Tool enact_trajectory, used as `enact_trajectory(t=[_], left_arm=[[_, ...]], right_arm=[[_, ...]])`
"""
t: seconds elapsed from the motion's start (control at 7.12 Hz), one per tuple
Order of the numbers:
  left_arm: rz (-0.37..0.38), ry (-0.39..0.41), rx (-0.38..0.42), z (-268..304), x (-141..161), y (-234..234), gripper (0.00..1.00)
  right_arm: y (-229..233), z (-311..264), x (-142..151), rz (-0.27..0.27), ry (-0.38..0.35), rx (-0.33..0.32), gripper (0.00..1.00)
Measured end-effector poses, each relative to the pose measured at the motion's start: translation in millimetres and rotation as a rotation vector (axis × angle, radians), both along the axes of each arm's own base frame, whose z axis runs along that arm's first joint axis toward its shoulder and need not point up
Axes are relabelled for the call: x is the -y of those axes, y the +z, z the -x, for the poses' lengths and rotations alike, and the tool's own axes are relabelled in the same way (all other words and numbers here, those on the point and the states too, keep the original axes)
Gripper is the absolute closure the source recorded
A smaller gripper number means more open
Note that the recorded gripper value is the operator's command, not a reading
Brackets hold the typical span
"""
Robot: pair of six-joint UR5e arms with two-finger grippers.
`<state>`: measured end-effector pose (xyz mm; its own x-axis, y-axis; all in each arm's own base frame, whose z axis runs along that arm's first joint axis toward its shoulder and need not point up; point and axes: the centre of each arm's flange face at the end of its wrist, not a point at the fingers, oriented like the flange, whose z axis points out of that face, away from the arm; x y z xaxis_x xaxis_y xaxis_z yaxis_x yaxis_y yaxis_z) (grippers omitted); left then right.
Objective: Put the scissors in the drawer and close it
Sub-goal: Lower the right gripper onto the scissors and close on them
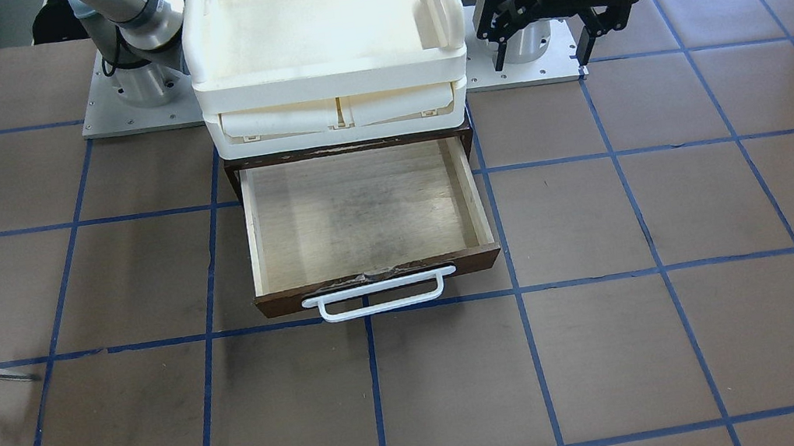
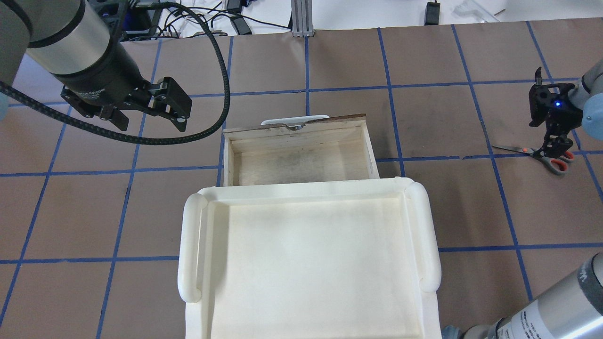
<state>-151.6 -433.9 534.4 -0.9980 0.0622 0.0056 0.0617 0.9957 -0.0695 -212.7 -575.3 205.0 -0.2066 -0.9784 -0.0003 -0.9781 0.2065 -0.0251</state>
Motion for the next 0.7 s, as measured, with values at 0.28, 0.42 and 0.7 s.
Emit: enact_trajectory(t=[0.28, 0.42, 0.7], left_arm=[[-0.004, 0.006, -0.003, 1, 1, -2, 0.00], [-0.001, 0.008, -0.001, 1, 0, 0, 0.00], [-0.001, 0.010, -0.003, 1, -1, 0, 0.00]], right_arm=[[-4, 3, 1, 0.006, 0.026, -0.008, 0.07], [-11, 6, 1, 0.001, 0.059, -0.005, 0.05], [-22, 13, -3, -0.017, 0.078, 0.009, 0.01]])
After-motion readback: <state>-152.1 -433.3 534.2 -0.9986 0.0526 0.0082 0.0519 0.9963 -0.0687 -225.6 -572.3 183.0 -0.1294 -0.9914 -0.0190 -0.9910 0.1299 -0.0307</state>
